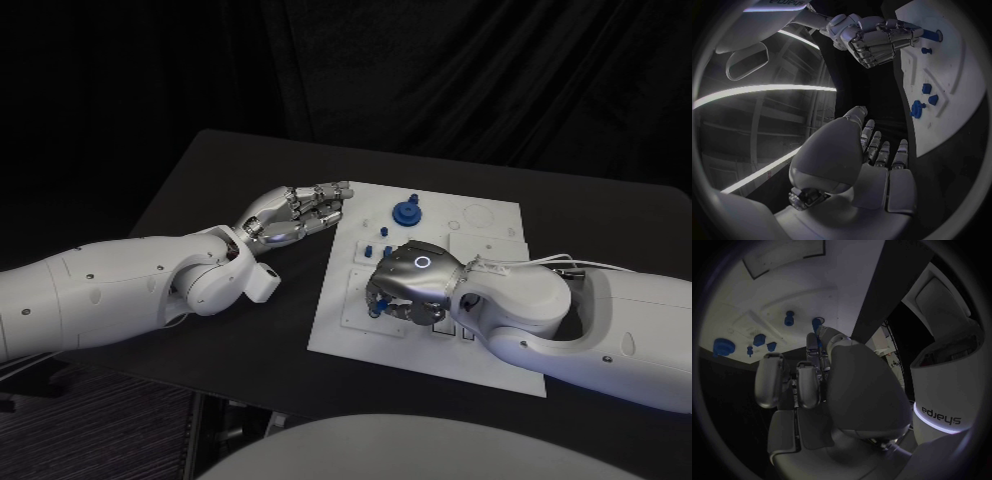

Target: Assemble the parts on the task board

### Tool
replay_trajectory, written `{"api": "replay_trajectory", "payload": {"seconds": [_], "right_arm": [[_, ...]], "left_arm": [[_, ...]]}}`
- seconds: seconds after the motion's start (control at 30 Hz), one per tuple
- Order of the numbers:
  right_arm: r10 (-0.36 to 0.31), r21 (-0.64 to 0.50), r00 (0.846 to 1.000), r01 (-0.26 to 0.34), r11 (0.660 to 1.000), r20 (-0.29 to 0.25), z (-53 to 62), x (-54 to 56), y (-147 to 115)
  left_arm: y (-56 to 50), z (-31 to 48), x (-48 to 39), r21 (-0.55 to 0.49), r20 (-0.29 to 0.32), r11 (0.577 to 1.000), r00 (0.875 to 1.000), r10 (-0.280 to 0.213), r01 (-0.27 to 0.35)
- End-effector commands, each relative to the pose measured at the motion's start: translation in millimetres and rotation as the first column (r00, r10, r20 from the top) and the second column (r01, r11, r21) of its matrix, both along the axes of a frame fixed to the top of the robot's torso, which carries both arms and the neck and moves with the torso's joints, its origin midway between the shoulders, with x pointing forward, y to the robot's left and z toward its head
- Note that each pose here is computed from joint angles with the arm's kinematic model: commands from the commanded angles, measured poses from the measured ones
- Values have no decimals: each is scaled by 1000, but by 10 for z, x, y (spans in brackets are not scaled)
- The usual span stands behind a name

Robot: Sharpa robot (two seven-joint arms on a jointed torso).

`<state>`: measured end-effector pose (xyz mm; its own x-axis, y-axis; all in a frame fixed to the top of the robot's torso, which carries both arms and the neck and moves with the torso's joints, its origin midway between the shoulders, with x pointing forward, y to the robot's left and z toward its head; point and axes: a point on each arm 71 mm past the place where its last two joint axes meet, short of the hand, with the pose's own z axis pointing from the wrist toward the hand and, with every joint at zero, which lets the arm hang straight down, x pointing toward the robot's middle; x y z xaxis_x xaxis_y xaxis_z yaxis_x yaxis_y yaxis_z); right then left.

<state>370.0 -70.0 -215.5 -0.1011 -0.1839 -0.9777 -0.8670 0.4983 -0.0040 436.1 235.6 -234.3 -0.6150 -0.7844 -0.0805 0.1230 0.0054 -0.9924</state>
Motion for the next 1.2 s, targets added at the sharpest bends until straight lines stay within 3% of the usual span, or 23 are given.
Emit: {"api": "replay_trajectory", "payload": {"seconds": [0.03, 1.2], "right_arm": [[6, -28, 1000, -6, 1000, 11, -31, 2, 3], [15, -13, 1000, -15, 1000, -26, -91, -32, 29]], "left_arm": [[-26, -4, -9, -9, -3, 1000, 1000, -16, 16], [-35, -55, -22, 0, -26, 1000, 999, -18, 18]]}}
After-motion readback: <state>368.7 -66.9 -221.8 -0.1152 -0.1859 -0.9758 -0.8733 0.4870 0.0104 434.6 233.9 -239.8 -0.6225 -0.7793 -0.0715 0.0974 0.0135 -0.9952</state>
